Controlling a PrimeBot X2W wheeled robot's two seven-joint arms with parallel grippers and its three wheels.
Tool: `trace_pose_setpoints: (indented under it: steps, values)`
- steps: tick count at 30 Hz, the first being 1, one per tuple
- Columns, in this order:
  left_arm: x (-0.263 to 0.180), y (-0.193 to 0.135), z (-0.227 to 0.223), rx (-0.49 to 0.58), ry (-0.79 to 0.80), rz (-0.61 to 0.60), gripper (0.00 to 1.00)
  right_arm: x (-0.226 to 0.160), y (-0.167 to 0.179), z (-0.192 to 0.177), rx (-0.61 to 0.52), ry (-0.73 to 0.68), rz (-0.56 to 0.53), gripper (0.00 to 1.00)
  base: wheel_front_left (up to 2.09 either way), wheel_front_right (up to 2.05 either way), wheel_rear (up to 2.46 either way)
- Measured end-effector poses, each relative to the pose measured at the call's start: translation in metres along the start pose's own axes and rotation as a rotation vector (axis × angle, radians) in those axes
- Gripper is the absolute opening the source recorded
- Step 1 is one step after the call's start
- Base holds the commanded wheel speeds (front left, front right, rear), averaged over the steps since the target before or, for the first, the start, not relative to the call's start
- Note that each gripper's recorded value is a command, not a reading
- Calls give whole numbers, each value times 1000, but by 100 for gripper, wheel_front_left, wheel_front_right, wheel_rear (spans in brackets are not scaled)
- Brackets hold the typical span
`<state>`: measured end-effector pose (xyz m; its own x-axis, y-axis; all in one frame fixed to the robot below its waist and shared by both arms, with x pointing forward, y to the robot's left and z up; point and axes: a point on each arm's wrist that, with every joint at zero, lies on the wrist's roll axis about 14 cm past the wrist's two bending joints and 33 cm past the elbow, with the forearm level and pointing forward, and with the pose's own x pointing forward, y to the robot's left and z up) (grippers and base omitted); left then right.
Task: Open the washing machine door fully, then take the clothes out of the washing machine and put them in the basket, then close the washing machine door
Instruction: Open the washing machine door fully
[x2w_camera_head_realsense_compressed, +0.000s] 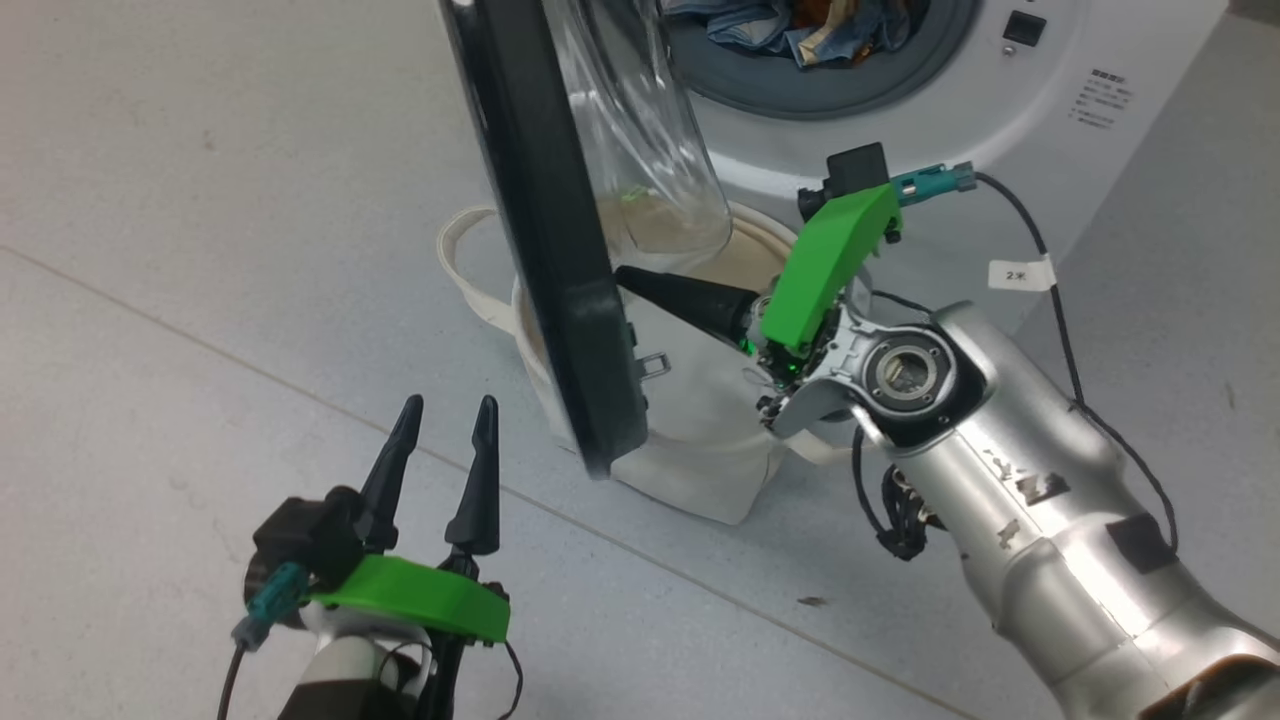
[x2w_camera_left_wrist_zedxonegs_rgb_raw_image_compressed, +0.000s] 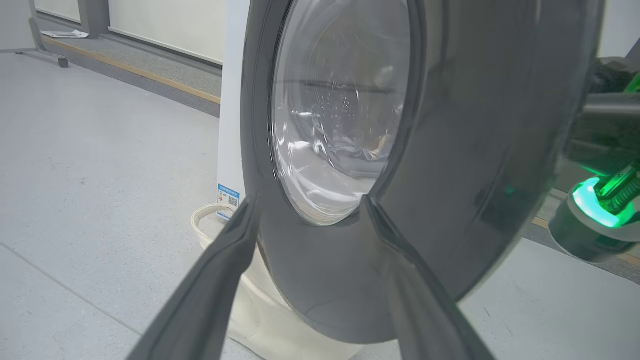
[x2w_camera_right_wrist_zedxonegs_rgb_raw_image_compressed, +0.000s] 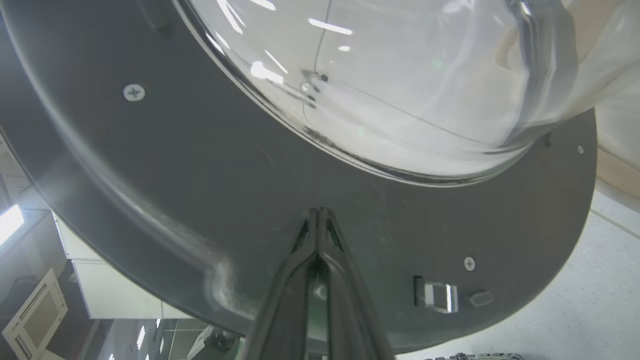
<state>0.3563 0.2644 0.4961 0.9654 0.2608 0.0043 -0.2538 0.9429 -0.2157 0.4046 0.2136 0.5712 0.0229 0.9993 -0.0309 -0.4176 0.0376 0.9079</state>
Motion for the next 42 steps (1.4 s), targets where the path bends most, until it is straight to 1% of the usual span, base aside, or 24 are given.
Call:
trace_pose_setpoints:
  steps: [3,8,9,10,12,14,17,20,25,27,30,32,37,39,42]
  values:
    - [-2,3,3,0,-8,8,100,6,2,-5,-2,-2,-1,0,0,0,0]
    - [-1,4,7,7,-21,4,100,3,1,0,-10,-58,-22,0,0,0,0]
    - [0,4,8,7,-24,6,100,1,1,3,-15,-83,-28,24,0,0,0]
    - [0,5,9,10,-27,7,100,-1,2,6,-23,-108,-31,100,0,0,0]
    - [2,5,10,12,-32,2,100,-2,5,5,-70,-120,-42,100,0,0,0]
    - [2,7,11,16,-34,0,100,-4,9,3,-143,-141,-60,100,0,0,0]
    - [3,9,10,29,-29,-12,100,-19,15,14,-334,-232,-92,100,0,0,0]
    - [5,15,11,57,-24,-22,100,-45,16,25,-495,-341,-130,100,0,0,0]
    - [13,23,18,88,-36,-37,100,-100,7,40,-633,-523,-211,100,0,0,0]
    - [17,25,22,101,-43,-42,100,-124,4,45,-707,-574,-256,100,0,0,0]
    - [25,27,29,120,-57,-57,100,-156,1,49,-778,-628,-323,100,0,0,0]
    - [30,27,34,127,-68,-71,100,-181,-4,52,-805,-670,-385,100,0,0,0]
    - [39,19,42,120,-91,-104,100,-259,-20,57,-850,-812,-589,100,0,0,0]
    - [40,17,42,112,-91,-115,100,-288,-24,54,-879,-858,-670,100,0,0,0]
    - [41,14,43,113,-87,-130,100,-315,-31,38,-868,-913,-757,100,0,0,0]
